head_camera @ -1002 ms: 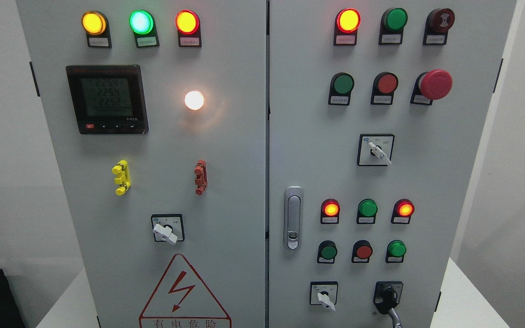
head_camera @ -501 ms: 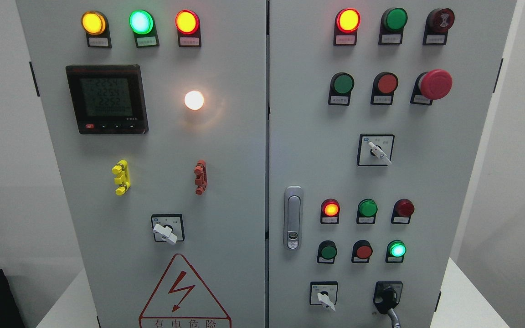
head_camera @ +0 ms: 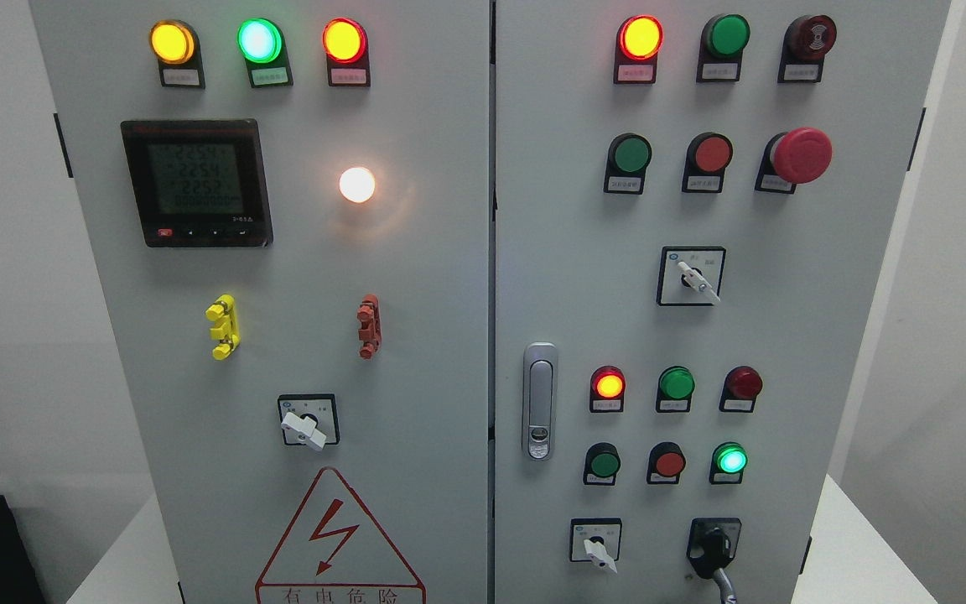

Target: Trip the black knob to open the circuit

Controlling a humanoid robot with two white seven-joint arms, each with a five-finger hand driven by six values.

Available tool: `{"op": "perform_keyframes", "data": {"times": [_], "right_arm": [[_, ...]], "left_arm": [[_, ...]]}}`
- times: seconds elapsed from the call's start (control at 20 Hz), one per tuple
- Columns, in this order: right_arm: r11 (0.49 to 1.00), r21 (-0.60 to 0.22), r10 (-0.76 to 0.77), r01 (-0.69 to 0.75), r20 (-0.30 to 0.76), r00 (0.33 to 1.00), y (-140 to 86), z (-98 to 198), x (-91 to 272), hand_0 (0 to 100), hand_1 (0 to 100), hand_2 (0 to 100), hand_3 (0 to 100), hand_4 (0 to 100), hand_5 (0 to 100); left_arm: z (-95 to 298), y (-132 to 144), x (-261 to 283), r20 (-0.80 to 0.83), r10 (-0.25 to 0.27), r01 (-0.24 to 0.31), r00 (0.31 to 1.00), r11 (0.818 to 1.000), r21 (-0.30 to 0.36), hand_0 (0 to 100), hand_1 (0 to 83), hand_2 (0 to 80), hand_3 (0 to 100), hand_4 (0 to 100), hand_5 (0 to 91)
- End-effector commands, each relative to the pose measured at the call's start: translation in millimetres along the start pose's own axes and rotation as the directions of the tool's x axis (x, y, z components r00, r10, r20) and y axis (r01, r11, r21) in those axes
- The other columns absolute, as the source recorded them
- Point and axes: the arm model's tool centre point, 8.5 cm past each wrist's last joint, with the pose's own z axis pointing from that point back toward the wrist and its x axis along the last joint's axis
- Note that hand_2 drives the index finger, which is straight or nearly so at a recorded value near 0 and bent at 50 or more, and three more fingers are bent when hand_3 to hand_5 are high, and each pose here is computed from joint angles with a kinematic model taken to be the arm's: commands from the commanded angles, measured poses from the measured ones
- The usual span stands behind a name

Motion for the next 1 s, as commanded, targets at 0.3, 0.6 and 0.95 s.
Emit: {"op": "perform_keyframes", "data": {"times": [0.3,0.6,0.95], "right_arm": [[0.997,0.080,-0.027,0.022,0.069,0.997,20.7,-7.4,17.9,0,6,7,100,100,97],[0.997,0.077,-0.025,0.020,0.070,0.997,19.9,-8.0,18.2,0,6,7,100,100,97],[0.998,0.068,-0.022,0.017,0.066,0.998,16.4,-8.0,17.3,0,7,7,100,100,97]], "left_arm": [[-0.1,-1.0,2.0,0.006,0.003,-0.003,1.000,1.000,-0.001,12,38.9,0.0,0,0,0.0],[-0.1,-1.0,2.0,0.006,0.003,-0.003,1.000,1.000,-0.001,12,38.9,0.0,0,0,0.0],[-0.1,-1.0,2.0,0.006,0.003,-0.003,1.000,1.000,-0.001,12,38.9,0.0,0,0,0.0]]}}
